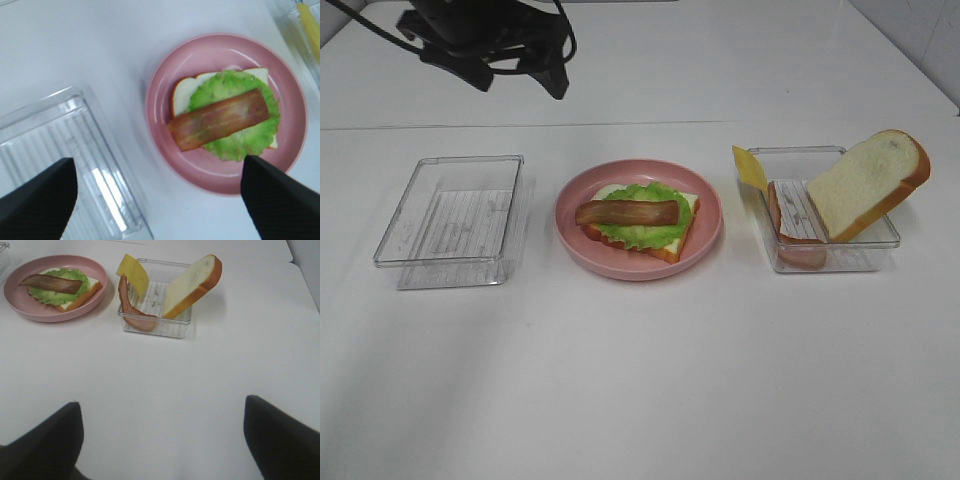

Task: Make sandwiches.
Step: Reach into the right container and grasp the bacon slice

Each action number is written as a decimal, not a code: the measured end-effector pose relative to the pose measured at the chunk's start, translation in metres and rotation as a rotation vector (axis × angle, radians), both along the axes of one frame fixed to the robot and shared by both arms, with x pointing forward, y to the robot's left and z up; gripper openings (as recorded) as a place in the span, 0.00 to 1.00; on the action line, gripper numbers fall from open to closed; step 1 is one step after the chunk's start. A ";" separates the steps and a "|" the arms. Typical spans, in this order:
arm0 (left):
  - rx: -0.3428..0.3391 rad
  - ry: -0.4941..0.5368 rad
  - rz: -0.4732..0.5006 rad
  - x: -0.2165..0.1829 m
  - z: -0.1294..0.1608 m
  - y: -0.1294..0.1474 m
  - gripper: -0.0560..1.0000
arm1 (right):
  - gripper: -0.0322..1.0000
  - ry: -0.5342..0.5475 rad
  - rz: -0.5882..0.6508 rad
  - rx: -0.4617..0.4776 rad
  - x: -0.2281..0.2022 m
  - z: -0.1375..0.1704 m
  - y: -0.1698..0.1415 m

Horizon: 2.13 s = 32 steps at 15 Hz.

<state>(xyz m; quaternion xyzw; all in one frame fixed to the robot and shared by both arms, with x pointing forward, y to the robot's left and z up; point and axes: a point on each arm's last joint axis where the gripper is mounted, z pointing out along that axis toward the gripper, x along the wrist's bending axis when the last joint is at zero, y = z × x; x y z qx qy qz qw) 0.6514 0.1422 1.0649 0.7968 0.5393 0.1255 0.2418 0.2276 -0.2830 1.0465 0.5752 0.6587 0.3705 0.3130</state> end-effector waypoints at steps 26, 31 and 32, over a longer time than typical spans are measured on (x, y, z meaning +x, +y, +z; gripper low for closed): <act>-0.159 -0.534 0.072 -0.402 0.002 0.155 0.83 | 0.78 0.000 0.000 0.000 0.000 0.000 0.000; -0.138 -0.571 0.042 -0.420 -0.005 0.162 0.83 | 0.78 0.000 0.004 0.007 0.000 0.000 0.001; -0.133 -0.574 0.036 -0.420 -0.005 0.162 0.83 | 0.78 -0.001 0.008 0.012 0.000 0.000 0.001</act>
